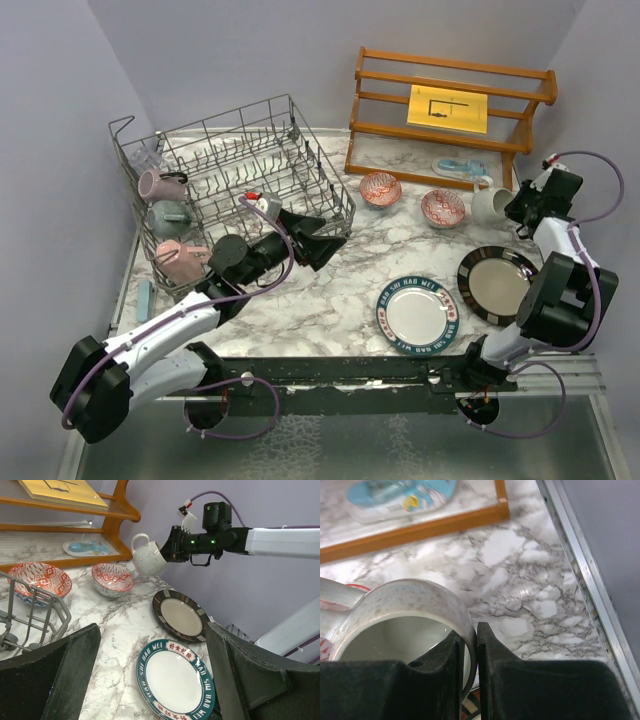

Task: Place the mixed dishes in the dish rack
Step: Pick up the cup at the center of the board.

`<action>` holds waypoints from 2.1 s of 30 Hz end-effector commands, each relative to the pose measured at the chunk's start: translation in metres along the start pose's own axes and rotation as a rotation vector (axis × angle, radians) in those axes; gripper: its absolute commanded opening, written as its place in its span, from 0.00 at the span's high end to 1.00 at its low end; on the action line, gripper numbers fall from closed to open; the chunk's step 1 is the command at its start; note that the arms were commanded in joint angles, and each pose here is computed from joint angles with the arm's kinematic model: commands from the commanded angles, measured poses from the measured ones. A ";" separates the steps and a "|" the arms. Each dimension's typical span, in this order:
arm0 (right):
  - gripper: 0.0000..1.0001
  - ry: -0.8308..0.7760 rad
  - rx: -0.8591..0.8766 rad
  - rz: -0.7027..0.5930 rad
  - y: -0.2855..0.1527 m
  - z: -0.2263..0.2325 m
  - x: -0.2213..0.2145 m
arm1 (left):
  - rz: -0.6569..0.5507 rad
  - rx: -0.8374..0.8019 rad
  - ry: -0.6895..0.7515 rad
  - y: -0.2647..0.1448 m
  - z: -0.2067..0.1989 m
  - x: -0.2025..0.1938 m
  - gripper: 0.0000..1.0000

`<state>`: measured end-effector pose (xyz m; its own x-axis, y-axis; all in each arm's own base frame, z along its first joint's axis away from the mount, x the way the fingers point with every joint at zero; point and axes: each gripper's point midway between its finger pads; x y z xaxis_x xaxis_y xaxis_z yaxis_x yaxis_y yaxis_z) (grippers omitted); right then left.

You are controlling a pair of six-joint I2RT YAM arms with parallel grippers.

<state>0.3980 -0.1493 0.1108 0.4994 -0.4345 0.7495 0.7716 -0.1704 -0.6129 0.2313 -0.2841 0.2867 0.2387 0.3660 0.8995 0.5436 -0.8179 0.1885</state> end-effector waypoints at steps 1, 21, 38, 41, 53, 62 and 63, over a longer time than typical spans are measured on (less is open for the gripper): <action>0.99 -0.110 0.201 -0.227 -0.032 0.041 0.058 | -0.061 -0.057 -0.020 0.006 -0.015 0.020 0.12; 0.99 -0.274 0.868 -0.335 -0.157 0.150 0.041 | -0.090 -0.166 -0.296 0.055 -0.029 0.038 0.14; 0.99 -0.386 1.113 -0.390 -0.198 0.179 0.014 | -0.053 -0.004 -0.417 0.060 -0.014 0.048 0.13; 0.99 -0.418 1.145 -0.406 -0.200 0.185 0.007 | -0.046 0.026 -0.459 0.060 -0.011 0.046 0.13; 0.99 -0.546 1.227 -0.389 -0.184 0.198 -0.025 | -0.017 0.290 -0.647 0.051 0.018 0.040 0.13; 0.99 -0.668 1.249 -0.444 -0.183 0.200 -0.037 | 0.010 0.307 -0.677 0.051 0.020 0.032 0.13; 0.99 -0.680 1.257 -0.445 -0.184 0.200 -0.038 | 0.011 0.304 -0.672 0.051 0.019 0.033 0.13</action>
<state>0.3223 0.0708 0.2384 0.0556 -0.0736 0.9957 0.6021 0.7981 0.0254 0.2812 -0.3062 0.3032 0.6499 0.6144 0.4474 0.7040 -0.7085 -0.0496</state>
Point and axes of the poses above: each gripper's point midway between its finger pads, its own y axis out along the fingers, its own z axis along the line the jaws close on, x = y × z, and after that the axes turned 5 degrees about y, right-handed
